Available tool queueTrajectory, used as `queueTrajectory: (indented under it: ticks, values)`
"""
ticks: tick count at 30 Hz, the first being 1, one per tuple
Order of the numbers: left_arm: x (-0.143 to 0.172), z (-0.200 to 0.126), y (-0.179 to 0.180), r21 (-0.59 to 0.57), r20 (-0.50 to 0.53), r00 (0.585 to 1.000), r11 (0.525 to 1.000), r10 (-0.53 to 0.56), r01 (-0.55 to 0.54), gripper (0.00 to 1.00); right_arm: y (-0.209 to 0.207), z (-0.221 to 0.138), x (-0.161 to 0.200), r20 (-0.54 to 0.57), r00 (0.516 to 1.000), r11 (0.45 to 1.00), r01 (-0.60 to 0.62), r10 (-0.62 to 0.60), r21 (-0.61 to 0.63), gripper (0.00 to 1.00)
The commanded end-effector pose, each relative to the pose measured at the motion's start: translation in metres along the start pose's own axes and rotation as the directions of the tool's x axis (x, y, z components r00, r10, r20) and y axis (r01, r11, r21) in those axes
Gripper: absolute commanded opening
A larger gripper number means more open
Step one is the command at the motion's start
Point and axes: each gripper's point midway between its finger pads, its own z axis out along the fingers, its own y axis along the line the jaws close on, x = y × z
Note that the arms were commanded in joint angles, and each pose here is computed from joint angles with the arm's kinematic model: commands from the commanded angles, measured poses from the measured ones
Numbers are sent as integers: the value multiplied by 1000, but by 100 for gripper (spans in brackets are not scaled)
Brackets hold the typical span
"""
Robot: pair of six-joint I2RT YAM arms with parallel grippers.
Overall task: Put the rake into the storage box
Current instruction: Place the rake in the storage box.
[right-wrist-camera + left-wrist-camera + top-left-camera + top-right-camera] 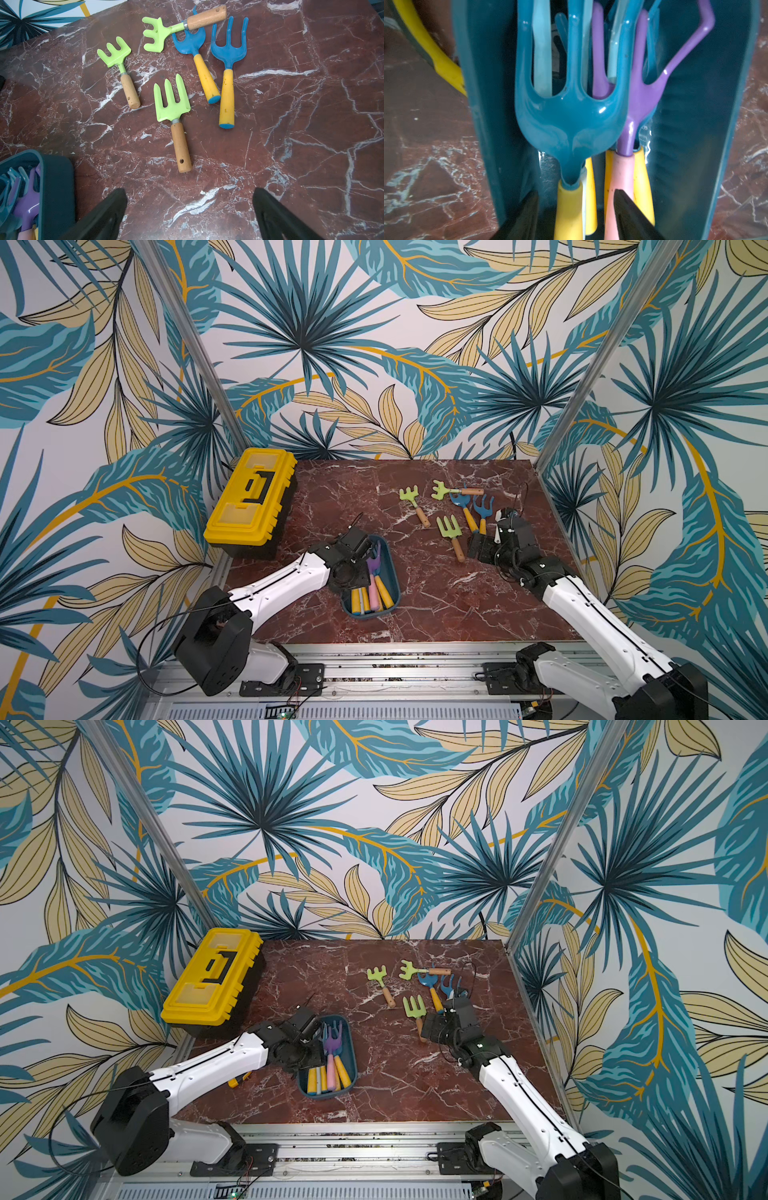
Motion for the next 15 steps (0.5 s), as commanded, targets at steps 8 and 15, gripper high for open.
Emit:
queueTrajectory:
  ticks: [8,15]
  values:
    - [-57,-65,-16,27,277,958,995,80,-91,100,25,24,14,-156,987,996,34,-48,-88,99]
    - [-82,-63,-31,76,415,907,990,74,-115,100,35,49,28,-300,950,994,67,-91,-90,88]
